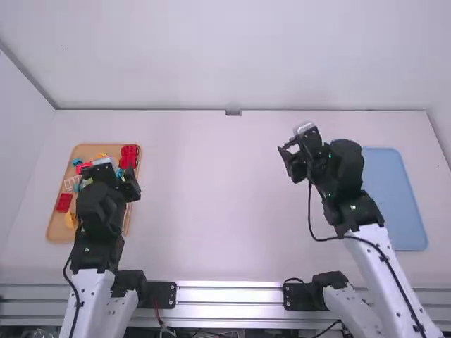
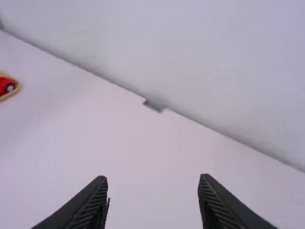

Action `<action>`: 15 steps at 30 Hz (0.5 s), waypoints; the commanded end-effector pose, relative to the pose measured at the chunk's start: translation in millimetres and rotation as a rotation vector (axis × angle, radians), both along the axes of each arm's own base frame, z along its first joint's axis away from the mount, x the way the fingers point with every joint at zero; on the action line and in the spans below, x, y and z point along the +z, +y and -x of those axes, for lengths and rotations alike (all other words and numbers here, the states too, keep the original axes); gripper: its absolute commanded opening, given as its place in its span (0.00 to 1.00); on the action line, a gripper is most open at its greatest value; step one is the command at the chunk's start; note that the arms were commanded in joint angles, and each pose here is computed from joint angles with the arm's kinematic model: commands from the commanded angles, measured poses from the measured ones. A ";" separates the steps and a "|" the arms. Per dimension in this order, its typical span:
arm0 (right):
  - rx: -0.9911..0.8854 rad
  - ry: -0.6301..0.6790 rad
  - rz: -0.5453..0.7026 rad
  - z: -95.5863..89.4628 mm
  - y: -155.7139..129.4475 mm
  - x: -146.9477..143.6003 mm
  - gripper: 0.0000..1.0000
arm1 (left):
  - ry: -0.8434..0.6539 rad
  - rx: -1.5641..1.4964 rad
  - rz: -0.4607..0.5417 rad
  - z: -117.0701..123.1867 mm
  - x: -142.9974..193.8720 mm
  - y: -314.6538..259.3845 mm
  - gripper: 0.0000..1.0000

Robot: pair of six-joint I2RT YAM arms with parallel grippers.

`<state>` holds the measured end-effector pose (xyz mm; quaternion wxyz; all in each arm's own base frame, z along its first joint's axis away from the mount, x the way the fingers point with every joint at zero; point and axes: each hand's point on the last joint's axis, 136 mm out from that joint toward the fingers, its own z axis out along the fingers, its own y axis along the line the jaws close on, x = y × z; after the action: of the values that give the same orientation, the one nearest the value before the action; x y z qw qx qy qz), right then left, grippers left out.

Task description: Assemble lego blocks to make yellow taxi

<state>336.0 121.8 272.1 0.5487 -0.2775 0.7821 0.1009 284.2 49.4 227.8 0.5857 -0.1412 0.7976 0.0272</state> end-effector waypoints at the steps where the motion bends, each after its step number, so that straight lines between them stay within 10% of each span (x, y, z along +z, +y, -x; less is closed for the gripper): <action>1: 0.106 -0.013 0.024 -13.2 22.7 14.8 0.58 | -0.015 0.053 0.030 -7.2 16.8 10.0 0.58; 15: 0.527 0.152 0.057 -45.5 128.7 -12.7 0.81 | 0.030 0.298 0.163 -41.9 35.4 58.0 0.81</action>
<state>384.5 233.2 244.4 0.4250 -0.4472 0.7568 0.2157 324.5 96.7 252.6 0.5435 -0.2723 0.7926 0.0483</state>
